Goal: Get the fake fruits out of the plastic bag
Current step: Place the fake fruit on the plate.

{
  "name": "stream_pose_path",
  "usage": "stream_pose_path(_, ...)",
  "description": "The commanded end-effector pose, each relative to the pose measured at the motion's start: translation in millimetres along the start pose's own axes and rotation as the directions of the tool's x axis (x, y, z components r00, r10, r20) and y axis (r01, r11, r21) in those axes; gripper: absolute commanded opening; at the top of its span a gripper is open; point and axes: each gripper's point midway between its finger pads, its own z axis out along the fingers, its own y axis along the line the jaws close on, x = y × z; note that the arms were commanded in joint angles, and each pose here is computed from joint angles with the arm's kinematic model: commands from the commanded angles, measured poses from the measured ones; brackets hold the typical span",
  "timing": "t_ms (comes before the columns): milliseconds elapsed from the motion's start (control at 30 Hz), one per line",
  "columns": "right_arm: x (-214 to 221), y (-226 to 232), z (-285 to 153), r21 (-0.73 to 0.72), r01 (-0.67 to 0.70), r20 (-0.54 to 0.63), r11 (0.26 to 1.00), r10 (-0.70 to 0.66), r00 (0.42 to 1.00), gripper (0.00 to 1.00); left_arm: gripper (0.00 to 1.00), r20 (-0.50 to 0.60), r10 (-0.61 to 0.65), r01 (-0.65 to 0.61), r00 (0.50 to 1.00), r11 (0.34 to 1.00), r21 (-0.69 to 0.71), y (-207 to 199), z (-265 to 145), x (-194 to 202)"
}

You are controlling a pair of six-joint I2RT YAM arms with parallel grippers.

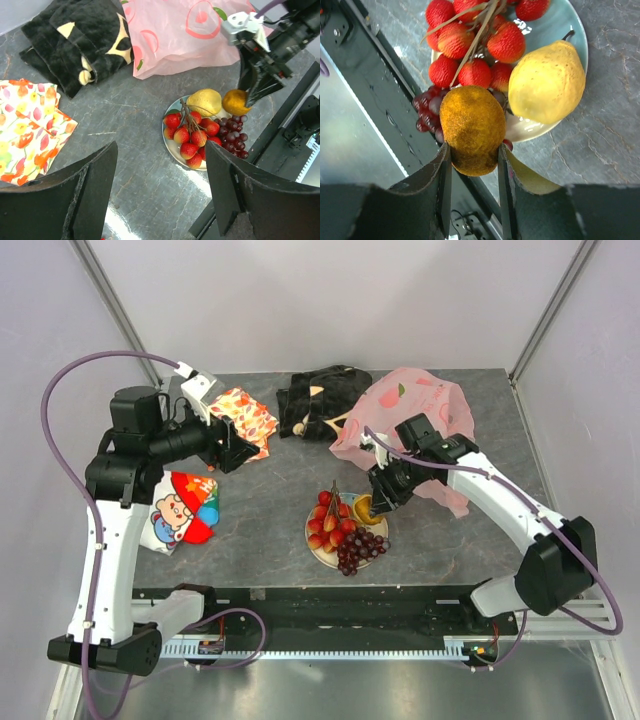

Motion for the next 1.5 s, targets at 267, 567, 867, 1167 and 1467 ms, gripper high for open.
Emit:
stream_pose_path(267, -8, -18, 29, 0.024, -0.198, -0.019, 0.980, 0.198, 0.980, 0.24, 0.77, 0.062, -0.011, 0.007, 0.998, 0.999, 0.049, -13, -6, -11)
stream_pose_path(567, -6, -19, 35, 0.017, -0.245, -0.042, 0.969, 0.246, 0.968, 0.36, 0.77, 0.063, -0.006, 0.004, 0.998, 0.999, 0.042, -13, -8, -7)
stream_pose_path(867, -8, -22, 39, 0.026, -0.256, -0.056, 0.966, 0.258, 0.965, 0.60, 0.77, 0.082, -0.003, 0.000, 0.997, 0.999, 0.038, -14, -13, -13)
stream_pose_path(1167, -22, -26, 25, 0.075, -0.220, -0.044, 0.973, 0.224, 0.974, 0.75, 0.76, 0.081, -0.009, 0.004, 0.997, 0.998, 0.058, -14, -11, -13)
stream_pose_path(1467, -36, -66, -44, 0.292, -0.248, 0.055, 0.924, 0.243, 0.969, 0.98, 0.81, 0.043, -0.040, 0.039, 0.998, 0.998, 0.041, -4, -1, 0)
